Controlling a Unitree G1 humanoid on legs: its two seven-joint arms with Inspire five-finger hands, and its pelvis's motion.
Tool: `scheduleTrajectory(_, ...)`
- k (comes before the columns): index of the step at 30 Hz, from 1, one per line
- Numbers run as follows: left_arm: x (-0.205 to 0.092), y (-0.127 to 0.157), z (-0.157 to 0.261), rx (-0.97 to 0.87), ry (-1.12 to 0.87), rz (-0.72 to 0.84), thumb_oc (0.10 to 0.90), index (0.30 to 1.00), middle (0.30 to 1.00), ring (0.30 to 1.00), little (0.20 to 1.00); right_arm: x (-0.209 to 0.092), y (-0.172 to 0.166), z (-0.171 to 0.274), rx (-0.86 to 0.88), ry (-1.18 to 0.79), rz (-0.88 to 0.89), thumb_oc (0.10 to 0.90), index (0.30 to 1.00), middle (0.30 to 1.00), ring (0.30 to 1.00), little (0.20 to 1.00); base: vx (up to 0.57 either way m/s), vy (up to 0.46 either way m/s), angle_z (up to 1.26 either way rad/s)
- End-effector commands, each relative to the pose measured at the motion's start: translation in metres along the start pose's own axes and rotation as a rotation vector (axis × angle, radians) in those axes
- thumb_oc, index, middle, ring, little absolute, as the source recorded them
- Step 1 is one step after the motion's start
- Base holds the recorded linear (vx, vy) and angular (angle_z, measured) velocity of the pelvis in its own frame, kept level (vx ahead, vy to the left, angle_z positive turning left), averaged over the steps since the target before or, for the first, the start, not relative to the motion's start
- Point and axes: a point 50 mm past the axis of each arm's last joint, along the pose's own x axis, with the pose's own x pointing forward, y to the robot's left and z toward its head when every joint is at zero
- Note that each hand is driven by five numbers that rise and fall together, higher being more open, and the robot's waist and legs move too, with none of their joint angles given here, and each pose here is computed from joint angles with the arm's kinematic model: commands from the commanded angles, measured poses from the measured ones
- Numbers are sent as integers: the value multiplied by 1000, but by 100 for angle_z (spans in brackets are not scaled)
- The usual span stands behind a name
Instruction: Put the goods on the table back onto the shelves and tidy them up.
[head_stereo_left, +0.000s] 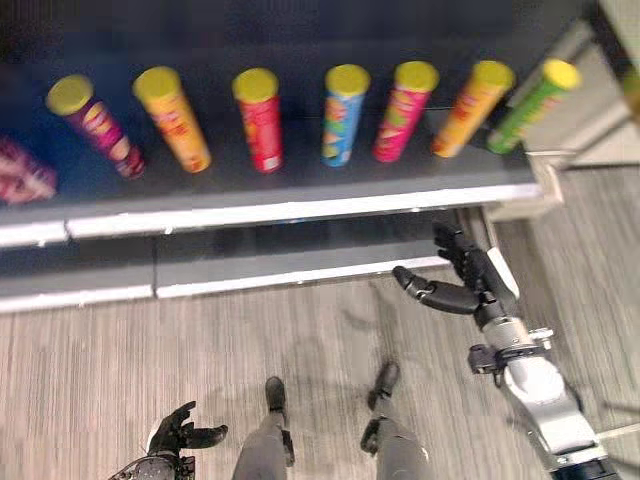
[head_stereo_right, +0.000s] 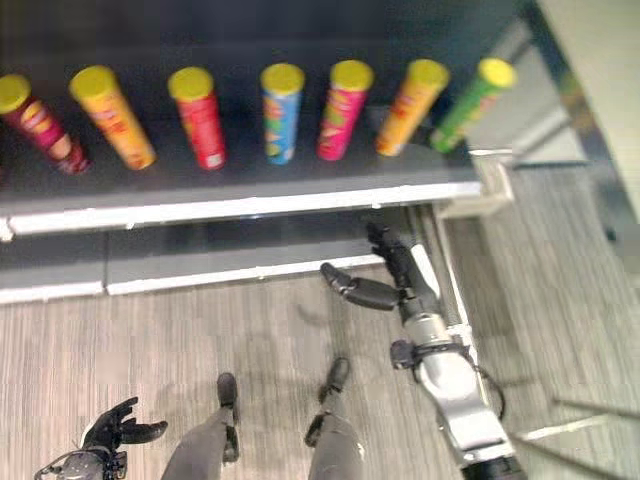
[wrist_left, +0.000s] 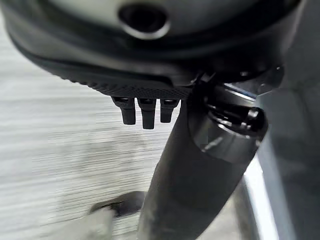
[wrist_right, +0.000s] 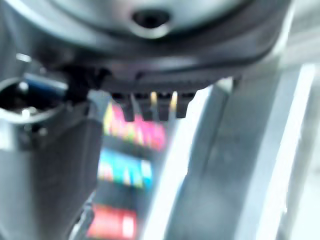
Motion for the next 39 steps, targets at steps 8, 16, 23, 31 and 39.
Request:
scheduleTrajectory(8,-6,-6,-6,-21,-21,-32,800,900,900,900,900,5,-89,95,-225,-451,-403,800,900,900,900,900,125,-311,-68)
scheduleTrajectory(16,-12,-30,2,-28,-76,-130,800,900,900,900,900,3,-109,104,-275,-479,-522,800,900,900,900,900,124,-334,-42)
scheduleTrajectory(23,-12,-46,-11,26,-20,-189,800,900,900,900,900,9,-120,107,-262,-487,-584,800,900,900,900,900,212,-42,-51)
scheduleTrajectory(31,-16,-32,-42,35,109,-124,800,900,900,900,900,25,-101,101,-263,-447,-472,800,900,900,900,900,272,119,-63)
scheduleTrajectory(39,-10,-30,-20,68,27,-132,800,900,900,900,900,23,-107,99,-255,-439,-511,800,900,900,900,900,98,-29,14)
